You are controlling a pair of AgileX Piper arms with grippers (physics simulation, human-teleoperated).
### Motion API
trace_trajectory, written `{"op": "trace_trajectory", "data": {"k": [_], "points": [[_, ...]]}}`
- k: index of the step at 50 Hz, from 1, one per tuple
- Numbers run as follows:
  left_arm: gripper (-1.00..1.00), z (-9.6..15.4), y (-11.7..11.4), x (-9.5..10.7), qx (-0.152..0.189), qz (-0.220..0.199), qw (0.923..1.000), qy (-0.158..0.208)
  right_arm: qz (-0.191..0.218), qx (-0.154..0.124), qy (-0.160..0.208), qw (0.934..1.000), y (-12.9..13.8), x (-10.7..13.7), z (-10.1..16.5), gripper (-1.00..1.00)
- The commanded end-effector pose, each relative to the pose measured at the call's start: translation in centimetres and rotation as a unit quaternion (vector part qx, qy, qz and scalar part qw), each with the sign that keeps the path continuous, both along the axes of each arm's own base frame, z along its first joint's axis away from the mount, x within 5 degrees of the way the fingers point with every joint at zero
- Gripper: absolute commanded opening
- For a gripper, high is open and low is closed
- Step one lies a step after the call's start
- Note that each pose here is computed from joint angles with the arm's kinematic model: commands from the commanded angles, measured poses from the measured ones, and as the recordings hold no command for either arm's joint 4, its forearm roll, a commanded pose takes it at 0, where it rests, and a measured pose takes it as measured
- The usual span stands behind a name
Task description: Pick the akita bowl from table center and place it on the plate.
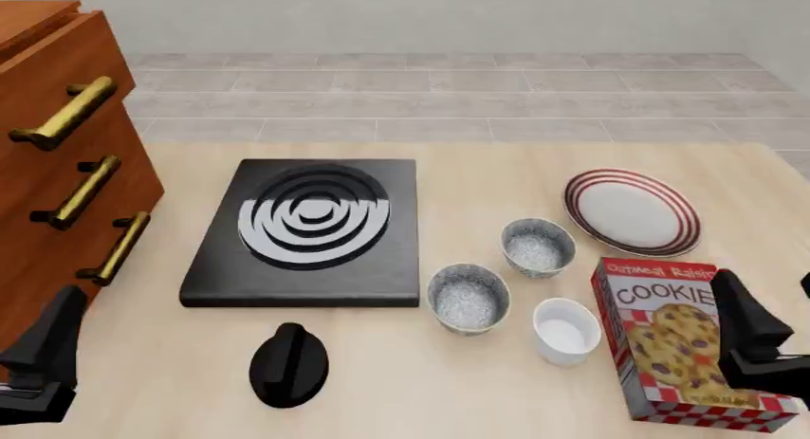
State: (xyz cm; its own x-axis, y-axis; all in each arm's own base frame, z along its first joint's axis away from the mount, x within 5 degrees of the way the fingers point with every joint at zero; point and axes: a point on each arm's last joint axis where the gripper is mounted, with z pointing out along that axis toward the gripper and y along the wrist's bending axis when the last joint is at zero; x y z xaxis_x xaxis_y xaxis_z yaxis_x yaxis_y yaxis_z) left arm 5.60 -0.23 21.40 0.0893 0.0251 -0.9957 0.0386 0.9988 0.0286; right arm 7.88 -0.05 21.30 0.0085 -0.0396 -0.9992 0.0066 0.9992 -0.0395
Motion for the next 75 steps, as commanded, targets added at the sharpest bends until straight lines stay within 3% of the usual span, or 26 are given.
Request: {"op": "trace_trajectory", "data": {"k": [1, 9, 28, 36, 41, 44, 49, 53, 54, 57, 58, 60, 64, 68, 74, 75], "points": [[1.0, 0.2, 0.2, 0.0, -0.013, 0.013, 0.9998, 0.0, 0.004, 0.017, -0.034, 0.9993, 0.1, -2.3, 0.2, 1.0], [1.0, 0.5, 0.1, -0.1, -0.006, 0.011, 0.9999, -0.005, 0.006, 0.003, -0.034, 0.9994, 0.1, -2.5, 1.5, 1.0], [1.0, 0.4, 0.1, -0.1, -0.005, 0.008, 1.0, 0.001, 0.022, -0.027, -0.056, 0.9978, 0.2, -4.8, 8.7, 1.0], [1.0, 0.3, 0.1, 0.0, -0.003, 0.006, 1.0, 0.004, 0.055, -0.043, -0.026, 0.9972, 0.6, -2.8, 10.4, 1.0], [1.0, 0.2, 0.0, 0.0, -0.005, 0.003, 1.0, 0.006, 0.083, -0.071, -0.02, 0.9938, 1.0, -1.9, 11.5, 1.0], [1.0, 0.2, 0.0, 0.0, -0.007, 0.002, 0.9999, 0.008, 0.097, -0.101, 0.0, 0.9901, 1.4, -0.8, 11.7, 1.0], [1.0, 0.1, 0.1, 0.0, -0.008, 0.005, 0.9999, 0.01, 0.123, -0.126, 0.03, 0.9839, 2.1, 0.8, 11.2, 1.0], [1.0, 0.0, 0.1, 0.1, -0.01, 0.01, 0.9998, 0.013, 0.155, -0.165, 0.072, 0.9713, 3.2, 2.9, 10.7, 1.0], [1.0, 0.0, 0.1, 0.1, -0.01, 0.01, 0.9998, 0.013, 0.155, -0.165, 0.072, 0.9713, 3.2, 2.9, 10.7, 1.0], [1.0, 0.0, 0.1, 0.1, -0.011, 0.009, 0.9998, 0.014, 0.178, -0.195, 0.105, 0.9587, 4.0, 4.3, 9.8, 1.0], [1.0, 0.0, 0.1, 0.1, -0.011, 0.009, 0.9998, 0.014, 0.178, -0.195, 0.105, 0.9587, 4.0, 4.3, 9.8, 1.0], [1.0, 0.0, 0.1, 0.1, -0.011, 0.008, 0.9998, 0.015, 0.196, -0.225, 0.132, 0.9453, 4.6, 5.2, 9.2, 1.0], [1.0, 0.0, 0.1, 0.1, -0.011, 0.007, 0.9998, 0.017, 0.222, -0.265, 0.157, 0.9252, 5.5, 6.3, 8.6, 1.0], [1.0, -0.1, 0.1, 0.1, -0.011, 0.006, 0.9998, 0.018, 0.231, -0.287, 0.168, 0.9144, 5.8, 7.0, 8.4, 1.0], [1.0, -0.1, 0.1, 0.1, -0.012, 0.005, 0.9997, 0.019, 0.265, -0.324, 0.195, 0.8868, 7.0, 8.0, 6.9, 1.0], [1.0, -0.1, 0.1, 0.1, -0.012, 0.005, 0.9997, 0.019, 0.268, -0.325, 0.197, 0.8854, 7.2, 8.1, 7.0, 1.0]]}}
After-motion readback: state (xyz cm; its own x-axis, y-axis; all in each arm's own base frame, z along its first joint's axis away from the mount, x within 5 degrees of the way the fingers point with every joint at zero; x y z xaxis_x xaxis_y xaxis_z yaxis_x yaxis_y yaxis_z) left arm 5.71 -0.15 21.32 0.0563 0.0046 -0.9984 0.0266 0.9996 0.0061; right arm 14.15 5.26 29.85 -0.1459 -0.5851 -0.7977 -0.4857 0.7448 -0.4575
